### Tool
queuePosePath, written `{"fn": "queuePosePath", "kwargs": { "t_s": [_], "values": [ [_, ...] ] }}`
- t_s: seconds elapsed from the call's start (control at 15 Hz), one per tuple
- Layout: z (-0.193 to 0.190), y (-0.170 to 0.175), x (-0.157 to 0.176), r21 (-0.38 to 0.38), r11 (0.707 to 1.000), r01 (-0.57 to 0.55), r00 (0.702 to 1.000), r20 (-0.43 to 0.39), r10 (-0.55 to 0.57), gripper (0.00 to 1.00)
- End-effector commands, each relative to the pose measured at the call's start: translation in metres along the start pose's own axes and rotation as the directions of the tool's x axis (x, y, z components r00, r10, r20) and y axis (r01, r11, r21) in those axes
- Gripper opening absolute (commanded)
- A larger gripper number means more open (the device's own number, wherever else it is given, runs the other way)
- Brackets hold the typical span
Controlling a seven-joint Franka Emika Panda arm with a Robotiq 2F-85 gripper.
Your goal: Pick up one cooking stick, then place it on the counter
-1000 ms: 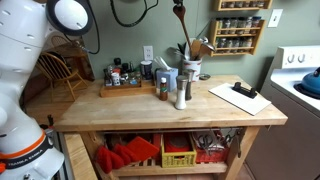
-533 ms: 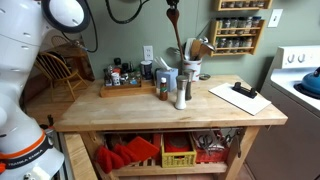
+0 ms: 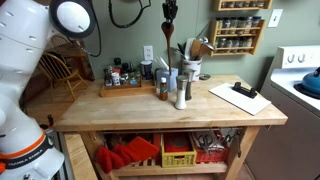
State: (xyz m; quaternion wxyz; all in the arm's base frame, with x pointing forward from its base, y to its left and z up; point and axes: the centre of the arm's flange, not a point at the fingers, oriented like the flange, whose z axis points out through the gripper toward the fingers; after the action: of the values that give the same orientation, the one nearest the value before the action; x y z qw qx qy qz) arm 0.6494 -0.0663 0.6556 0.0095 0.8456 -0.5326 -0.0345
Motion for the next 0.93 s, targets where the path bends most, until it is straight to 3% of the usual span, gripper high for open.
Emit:
{"fn": "queuePosePath", "kwargs": {
  "t_s": [0.0,0.2,0.6,0.87],
  "values": [
    [0.076,0.027,-0.011,0.009,0.992,0.126,0.991,0.048,-0.127,0.03],
    [0.102,0.015,-0.002,0.042,0.970,0.239,0.968,0.070,-0.241,0.03],
    [0.141,0.003,0.017,0.015,0.943,0.333,0.935,0.123,-0.332,0.03],
    [0.158,-0.002,0.024,0.073,0.913,0.402,0.900,0.150,-0.409,0.03]
  ]
}}
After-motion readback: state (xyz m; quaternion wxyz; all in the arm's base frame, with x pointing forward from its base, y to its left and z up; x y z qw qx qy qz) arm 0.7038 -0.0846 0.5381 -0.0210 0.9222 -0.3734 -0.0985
